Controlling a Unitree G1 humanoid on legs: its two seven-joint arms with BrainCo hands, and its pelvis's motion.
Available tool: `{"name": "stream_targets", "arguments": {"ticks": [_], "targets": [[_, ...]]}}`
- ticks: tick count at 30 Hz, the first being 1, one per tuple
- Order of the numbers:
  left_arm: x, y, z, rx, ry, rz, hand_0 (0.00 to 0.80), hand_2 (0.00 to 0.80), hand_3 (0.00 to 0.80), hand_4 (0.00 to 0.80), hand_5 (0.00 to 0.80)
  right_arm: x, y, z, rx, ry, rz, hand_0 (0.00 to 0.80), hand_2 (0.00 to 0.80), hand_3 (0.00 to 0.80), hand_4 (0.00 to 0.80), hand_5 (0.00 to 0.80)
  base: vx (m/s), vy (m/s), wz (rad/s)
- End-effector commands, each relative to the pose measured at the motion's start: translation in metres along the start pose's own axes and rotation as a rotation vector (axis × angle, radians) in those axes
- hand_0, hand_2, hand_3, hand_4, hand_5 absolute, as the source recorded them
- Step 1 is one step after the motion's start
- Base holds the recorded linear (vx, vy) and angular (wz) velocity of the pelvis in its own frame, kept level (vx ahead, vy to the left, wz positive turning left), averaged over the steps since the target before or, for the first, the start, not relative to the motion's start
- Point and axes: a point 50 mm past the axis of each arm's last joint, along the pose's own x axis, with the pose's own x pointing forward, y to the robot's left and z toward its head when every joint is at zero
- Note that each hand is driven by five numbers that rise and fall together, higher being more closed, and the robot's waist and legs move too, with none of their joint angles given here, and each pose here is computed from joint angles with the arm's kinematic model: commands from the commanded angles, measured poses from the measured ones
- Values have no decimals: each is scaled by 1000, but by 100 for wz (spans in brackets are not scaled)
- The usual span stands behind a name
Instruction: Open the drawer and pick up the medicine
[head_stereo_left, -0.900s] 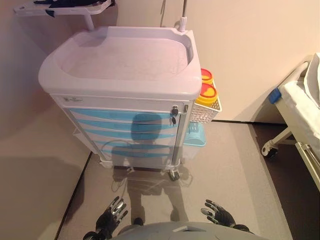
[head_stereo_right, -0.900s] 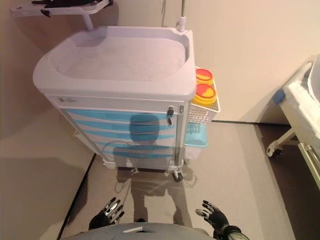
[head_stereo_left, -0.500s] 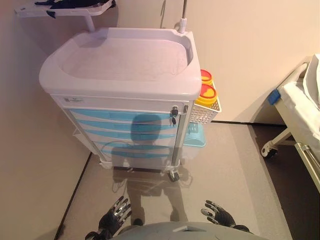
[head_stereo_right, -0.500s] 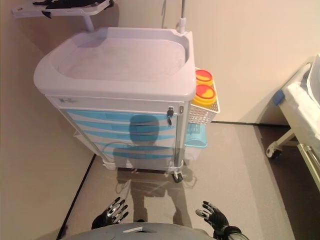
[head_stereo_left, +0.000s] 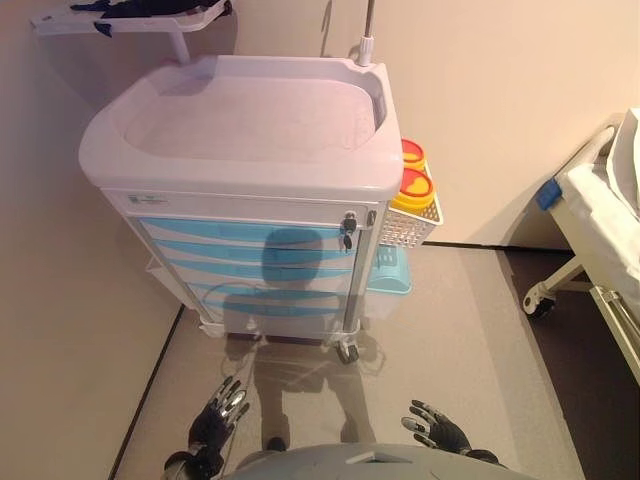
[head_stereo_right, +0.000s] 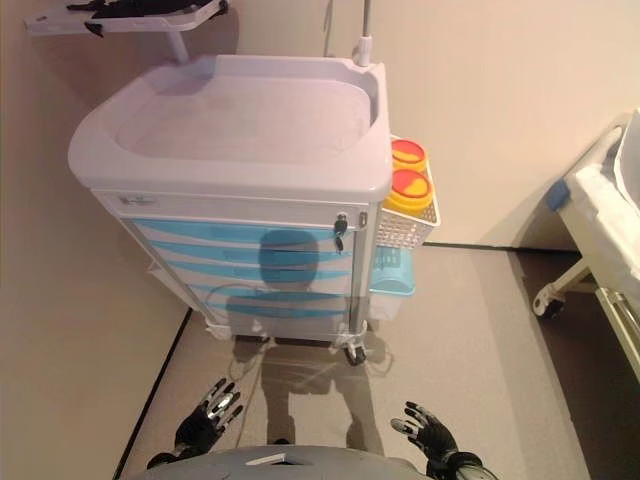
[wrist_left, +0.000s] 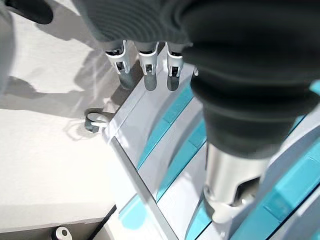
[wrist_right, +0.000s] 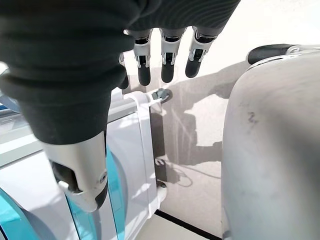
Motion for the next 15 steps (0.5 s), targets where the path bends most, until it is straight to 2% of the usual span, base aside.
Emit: {"name": "stream_targets", "arguments": {"ticks": [1, 15], "targets": [[16, -21, 15, -14, -41, -144, 0, 0, 0, 0, 0, 10, 8, 26, -21, -100, 44, 0, 0, 0, 0, 0, 0, 0, 0], [21, -33, 12, -257, -9, -251, 0, 0, 0, 0, 0, 9, 3, 29, 27, -115, 9, 0, 0, 0, 0, 0, 10, 2, 0]]}}
